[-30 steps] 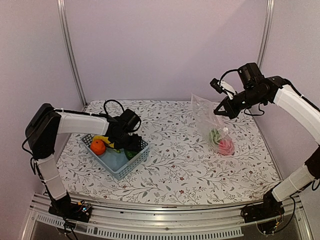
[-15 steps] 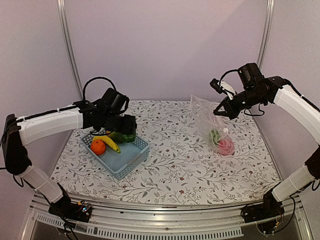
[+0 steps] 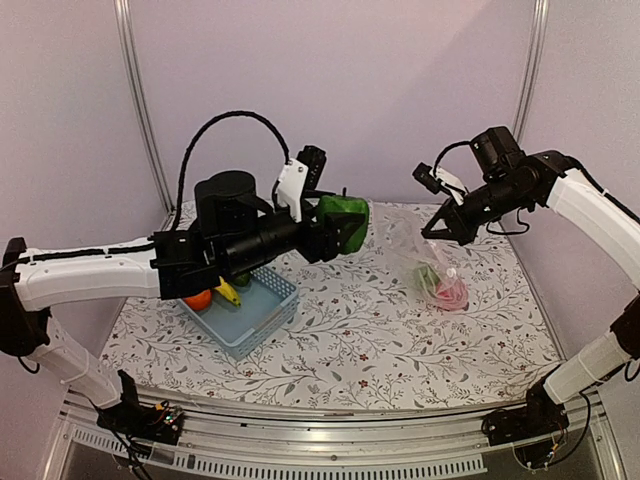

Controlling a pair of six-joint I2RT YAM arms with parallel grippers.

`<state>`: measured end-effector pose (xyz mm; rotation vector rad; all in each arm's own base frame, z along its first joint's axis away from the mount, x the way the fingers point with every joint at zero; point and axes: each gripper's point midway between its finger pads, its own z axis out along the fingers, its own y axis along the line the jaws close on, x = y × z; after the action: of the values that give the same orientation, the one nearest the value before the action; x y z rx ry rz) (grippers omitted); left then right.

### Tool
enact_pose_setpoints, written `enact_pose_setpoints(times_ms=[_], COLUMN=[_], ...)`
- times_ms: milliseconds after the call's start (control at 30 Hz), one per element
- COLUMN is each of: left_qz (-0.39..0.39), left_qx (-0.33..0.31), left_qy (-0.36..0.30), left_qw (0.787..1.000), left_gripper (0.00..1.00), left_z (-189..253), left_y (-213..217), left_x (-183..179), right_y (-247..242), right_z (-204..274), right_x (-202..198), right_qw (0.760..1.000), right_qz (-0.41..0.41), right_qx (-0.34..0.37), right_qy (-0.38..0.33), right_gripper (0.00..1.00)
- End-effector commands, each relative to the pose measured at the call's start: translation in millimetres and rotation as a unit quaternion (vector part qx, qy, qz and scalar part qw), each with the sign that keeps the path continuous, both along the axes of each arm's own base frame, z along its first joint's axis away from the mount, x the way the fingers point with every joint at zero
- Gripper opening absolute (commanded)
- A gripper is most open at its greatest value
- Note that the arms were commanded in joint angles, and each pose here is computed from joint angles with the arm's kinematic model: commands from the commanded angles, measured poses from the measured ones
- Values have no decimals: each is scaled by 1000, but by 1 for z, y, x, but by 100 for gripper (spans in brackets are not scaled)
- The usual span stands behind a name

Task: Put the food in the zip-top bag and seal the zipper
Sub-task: Place the fake fruit in the zipper food storage bag.

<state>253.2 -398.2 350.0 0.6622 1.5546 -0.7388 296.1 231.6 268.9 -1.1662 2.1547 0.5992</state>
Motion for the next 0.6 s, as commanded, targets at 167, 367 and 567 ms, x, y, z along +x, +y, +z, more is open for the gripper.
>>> enact_pose_setpoints(times_ms=[167, 367, 567], left_qz=[-55, -21, 41], left_qx=[-10, 49, 131], left_qy=[-104, -123, -152], left_qw=[993, 991, 979], left_gripper=[50, 51, 74], left_z=[31, -5, -37], left_y=[-77, -98, -103], left_x=[-12, 11, 37], right_y=[16, 17, 17], right_z=[29, 36, 45], right_x=[-55, -67, -70], right_qw=[995, 993, 992], right_qz=[91, 108, 115], right_qx=[38, 49, 55], right_qy=[15, 20, 19], right_gripper=[0, 0, 0])
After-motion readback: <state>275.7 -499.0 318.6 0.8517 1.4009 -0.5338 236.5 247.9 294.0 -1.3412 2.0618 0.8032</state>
